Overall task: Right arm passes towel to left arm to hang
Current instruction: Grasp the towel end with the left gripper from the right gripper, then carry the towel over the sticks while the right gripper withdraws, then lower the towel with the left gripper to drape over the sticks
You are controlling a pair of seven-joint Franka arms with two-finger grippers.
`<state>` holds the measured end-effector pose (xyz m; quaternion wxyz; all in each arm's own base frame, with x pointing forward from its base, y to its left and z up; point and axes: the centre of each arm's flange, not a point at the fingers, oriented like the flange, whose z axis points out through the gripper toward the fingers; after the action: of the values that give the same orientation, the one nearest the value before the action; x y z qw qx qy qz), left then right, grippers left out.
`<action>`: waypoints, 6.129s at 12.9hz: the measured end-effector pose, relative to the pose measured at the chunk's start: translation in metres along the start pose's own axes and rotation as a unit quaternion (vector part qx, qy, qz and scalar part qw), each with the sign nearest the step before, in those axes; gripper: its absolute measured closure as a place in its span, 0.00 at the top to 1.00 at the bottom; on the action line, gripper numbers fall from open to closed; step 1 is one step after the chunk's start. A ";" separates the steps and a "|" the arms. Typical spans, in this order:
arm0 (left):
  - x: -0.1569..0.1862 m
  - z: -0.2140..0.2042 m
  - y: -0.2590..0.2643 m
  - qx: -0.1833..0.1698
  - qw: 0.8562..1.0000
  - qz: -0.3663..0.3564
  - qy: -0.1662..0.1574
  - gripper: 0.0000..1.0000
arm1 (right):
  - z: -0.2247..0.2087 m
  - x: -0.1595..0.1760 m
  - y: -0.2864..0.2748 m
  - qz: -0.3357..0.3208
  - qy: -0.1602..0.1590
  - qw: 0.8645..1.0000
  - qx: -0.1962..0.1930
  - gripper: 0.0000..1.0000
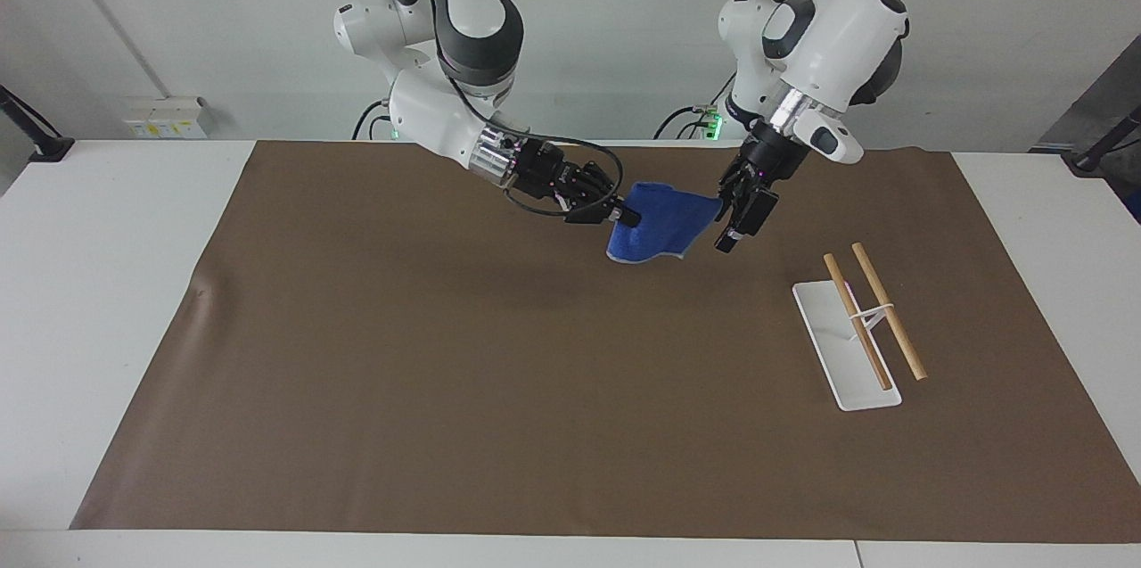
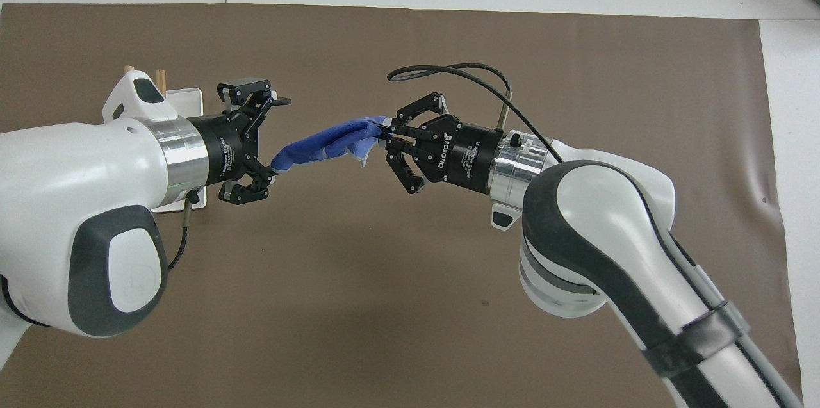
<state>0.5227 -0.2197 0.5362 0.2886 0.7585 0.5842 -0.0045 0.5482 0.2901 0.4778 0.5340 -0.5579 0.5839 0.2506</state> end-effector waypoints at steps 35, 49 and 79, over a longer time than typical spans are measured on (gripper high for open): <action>0.237 -0.054 0.009 -0.062 0.980 0.136 0.132 0.02 | -0.134 0.034 -0.092 -0.577 0.344 0.618 -0.407 1.00; 0.299 -0.088 -0.006 -0.012 0.960 0.195 0.200 0.02 | -0.362 -0.043 -0.126 -0.545 0.320 0.610 -0.479 1.00; 0.334 -0.031 -0.003 0.072 0.957 0.132 0.249 0.02 | -0.338 -0.033 -0.113 -0.531 0.290 0.610 -0.511 1.00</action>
<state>0.6157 0.0892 0.4457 0.0766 0.8246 0.5305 0.1809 0.5299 -0.0258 0.6446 0.0045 -0.9962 0.0868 0.0056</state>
